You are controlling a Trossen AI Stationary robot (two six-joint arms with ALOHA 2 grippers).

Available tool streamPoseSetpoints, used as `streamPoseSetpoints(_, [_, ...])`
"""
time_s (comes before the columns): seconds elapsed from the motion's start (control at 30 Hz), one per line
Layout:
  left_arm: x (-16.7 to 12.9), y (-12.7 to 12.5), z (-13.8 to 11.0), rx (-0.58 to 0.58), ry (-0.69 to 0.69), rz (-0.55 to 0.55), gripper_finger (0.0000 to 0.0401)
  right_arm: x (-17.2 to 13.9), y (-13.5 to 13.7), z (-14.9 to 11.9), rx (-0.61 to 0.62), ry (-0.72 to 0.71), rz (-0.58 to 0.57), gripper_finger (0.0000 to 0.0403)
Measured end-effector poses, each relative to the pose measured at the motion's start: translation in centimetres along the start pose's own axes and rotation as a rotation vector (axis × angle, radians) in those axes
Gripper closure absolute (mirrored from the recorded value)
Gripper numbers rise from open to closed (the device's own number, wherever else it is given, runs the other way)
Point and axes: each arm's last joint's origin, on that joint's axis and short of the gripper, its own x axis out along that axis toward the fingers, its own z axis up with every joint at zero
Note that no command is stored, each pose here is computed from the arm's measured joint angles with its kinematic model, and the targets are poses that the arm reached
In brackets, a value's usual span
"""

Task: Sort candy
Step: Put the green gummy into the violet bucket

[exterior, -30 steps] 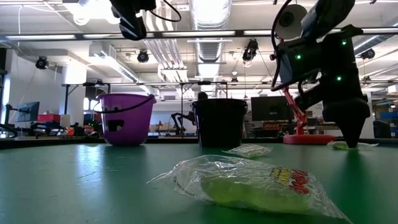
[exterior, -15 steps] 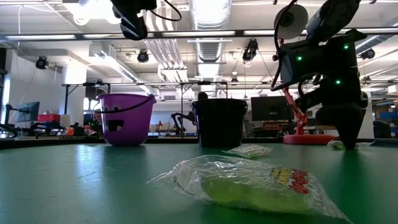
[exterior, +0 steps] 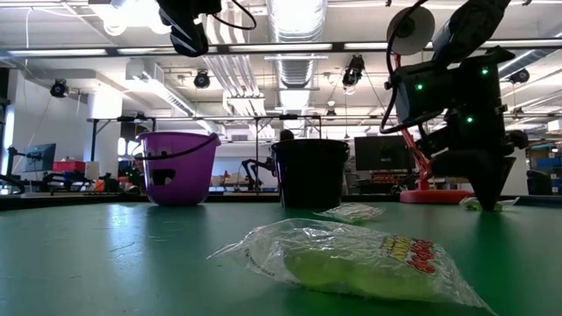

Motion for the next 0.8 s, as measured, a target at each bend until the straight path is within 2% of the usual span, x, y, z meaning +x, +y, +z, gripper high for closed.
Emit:
streamPoseSetpoints(0.17, [0.0, 0.0, 0.0, 0.000, 0.000, 0.000, 0.0314, -1.2, -0.1, 0.2, 0.038, -0.015, 0.044, 0.0394])
streamPoseSetpoints(0.57, [0.0, 0.0, 0.0, 0.007, 0.000, 0.000, 0.0314, -6.5, -1.3, 0.6, 0.147, -0.175, 0.259, 0.0394])
streamPoseSetpoints(0.8, [0.0, 0.3, 0.9, 0.095, -0.084, 0.028, 0.0314, -11.6, -1.5, 1.7, 0.187, -0.377, 0.491, 0.0394])
